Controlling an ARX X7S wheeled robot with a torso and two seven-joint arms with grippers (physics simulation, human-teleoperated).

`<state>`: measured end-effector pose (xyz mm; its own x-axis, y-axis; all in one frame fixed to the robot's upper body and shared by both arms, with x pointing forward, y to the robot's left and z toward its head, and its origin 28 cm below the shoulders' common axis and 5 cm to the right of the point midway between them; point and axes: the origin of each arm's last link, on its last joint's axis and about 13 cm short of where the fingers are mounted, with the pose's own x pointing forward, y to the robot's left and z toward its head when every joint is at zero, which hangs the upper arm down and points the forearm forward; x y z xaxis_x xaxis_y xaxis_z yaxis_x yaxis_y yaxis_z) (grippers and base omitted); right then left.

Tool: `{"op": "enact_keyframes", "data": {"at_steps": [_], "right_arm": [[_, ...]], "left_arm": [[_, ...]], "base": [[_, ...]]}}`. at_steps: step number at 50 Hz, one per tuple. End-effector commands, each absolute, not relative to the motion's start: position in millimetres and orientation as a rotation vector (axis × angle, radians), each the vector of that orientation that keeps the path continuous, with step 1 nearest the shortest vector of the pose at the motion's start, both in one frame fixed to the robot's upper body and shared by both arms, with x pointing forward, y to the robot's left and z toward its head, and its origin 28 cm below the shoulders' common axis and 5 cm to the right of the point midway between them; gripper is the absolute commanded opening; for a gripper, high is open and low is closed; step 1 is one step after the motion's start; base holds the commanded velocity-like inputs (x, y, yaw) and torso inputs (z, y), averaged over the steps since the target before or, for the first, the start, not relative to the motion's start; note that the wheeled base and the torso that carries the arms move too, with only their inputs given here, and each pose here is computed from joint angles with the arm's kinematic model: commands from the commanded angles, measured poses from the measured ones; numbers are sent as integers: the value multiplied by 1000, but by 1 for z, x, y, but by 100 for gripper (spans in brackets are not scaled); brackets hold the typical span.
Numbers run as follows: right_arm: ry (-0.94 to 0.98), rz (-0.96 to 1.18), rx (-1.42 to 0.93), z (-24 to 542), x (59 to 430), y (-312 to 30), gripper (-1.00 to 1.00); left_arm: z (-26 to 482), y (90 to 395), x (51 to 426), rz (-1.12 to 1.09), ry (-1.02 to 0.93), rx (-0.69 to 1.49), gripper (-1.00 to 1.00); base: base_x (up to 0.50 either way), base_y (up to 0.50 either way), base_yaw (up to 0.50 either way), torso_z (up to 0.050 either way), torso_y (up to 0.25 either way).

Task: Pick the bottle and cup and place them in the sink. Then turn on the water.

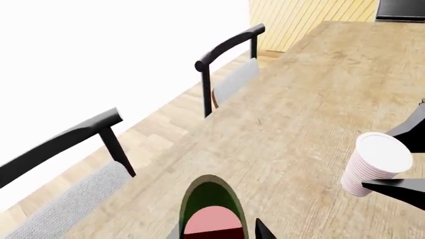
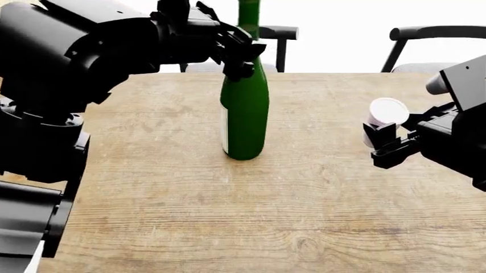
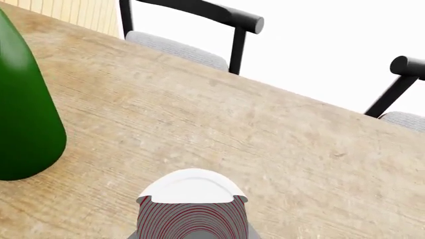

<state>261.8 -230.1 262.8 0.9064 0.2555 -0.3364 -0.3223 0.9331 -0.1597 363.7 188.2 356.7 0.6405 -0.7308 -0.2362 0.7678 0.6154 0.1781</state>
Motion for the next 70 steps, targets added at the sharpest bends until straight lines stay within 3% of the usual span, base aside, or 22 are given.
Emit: {"op": "enact_keyframes", "data": {"at_steps": [1,16,42,70], "right_arm": [[310,303,-215,263,262,-230,-100],[302,308,-220,264,263,-226,-100],[266,294,-204,278,262,-220,-100],[272,305,-188,272,258,-220,-100]], "left_arm": [[372,200,352,-838,102,253,-100],[379,214,341,-805,52,234,-100],[372,227,317,-822,46,219,-100],[375,228,311,-810,11,227,-100]], "base": [[0,0,0,0,0],[0,0,0,0,0],[0,0,0,0,218],[-499,0,0,0,0]]}}
